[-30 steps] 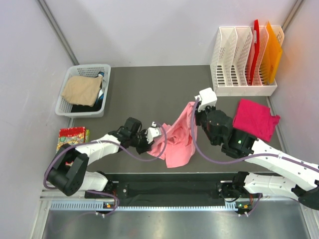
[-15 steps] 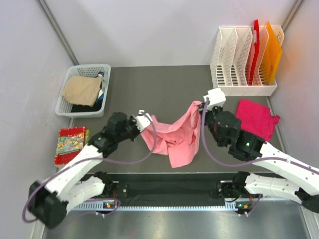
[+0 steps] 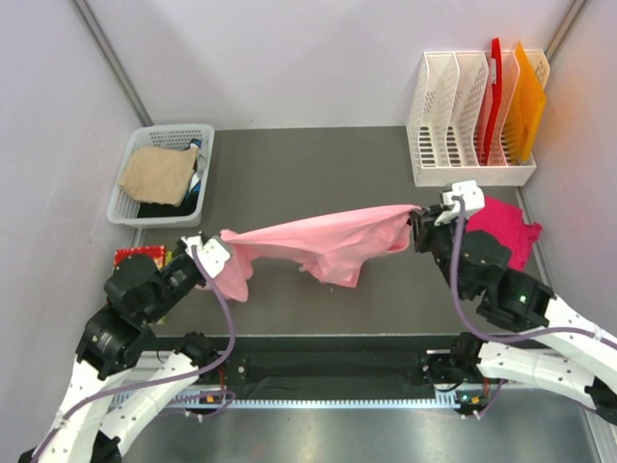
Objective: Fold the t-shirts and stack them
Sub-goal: Flatten out the tshirt
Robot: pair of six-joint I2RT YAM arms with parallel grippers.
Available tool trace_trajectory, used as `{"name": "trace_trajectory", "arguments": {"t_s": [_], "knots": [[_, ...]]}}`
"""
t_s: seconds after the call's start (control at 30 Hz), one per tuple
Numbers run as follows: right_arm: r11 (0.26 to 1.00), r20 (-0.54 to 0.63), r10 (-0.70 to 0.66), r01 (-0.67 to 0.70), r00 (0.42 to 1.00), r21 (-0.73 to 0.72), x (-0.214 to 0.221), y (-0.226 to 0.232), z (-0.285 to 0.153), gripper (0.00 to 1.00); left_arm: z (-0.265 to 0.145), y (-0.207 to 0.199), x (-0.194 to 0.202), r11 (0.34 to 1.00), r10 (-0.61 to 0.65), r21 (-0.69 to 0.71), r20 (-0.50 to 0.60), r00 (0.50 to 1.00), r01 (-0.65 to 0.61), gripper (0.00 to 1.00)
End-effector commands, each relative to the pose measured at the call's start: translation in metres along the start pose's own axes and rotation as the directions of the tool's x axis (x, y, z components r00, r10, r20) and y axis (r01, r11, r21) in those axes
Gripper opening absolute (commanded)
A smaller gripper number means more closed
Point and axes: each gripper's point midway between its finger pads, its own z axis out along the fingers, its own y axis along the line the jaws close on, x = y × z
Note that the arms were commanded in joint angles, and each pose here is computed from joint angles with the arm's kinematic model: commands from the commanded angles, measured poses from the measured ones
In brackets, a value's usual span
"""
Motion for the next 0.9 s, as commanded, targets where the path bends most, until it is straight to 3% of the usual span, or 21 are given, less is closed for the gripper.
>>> {"name": "trace_trajectory", "arguments": {"t_s": [0.0, 0.13, 0.27, 0.33, 0.37, 0.57, 0.77, 0.87], "knots": [[0.997, 0.034, 0.073, -0.074, 0.997, 0.035, -0.013, -0.02, -0.019, 0.0, -0.025, -0.002, 0.004, 1.0, 0.017, 0.024, -0.047, 0.999, -0.016, 0.03], [0.99, 0.069, 0.092, -0.099, 0.993, 0.102, -0.016, -0.032, -0.018, 0.0, -0.019, -0.006, 0.016, 0.998, 0.05, 0.031, -0.069, 0.996, -0.048, 0.05], [0.978, 0.039, 0.039, -0.046, 0.998, 0.204, -0.01, -0.025, 0.005, 0.0, 0.026, -0.014, 0.072, 0.994, 0.11, 0.013, -0.208, 0.972, -0.11, 0.04], [0.966, 0.013, 0.013, -0.016, 1.0, 0.258, -0.005, -0.024, 0.025, 0.0, 0.045, -0.008, 0.084, 0.987, 0.148, -0.031, -0.228, 0.962, -0.159, 0.03], [0.963, 0.012, 0.017, -0.02, 1.0, 0.269, -0.005, -0.024, 0.032, 0.0, 0.059, -0.018, 0.109, 0.985, 0.166, 0.003, -0.287, 0.944, -0.172, 0.03], [0.923, -0.108, 0.011, 0.031, 0.994, 0.384, 0.039, -0.049, 0.105, 0.0, 0.118, -0.026, 0.171, 0.972, 0.229, 0.046, -0.412, 0.882, -0.231, 0.0], [0.873, -0.25, -0.019, 0.138, 0.968, 0.468, 0.099, -0.069, 0.174, 0.0, 0.163, 0.024, 0.214, 0.98, 0.159, -0.023, -0.519, 0.84, -0.2, 0.0], [0.874, -0.283, 0.014, 0.126, 0.959, 0.47, 0.116, -0.08, 0.197, 0.0, 0.178, 0.054, 0.233, 0.969, 0.14, -0.094, -0.552, 0.822, -0.228, 0.02]]}}
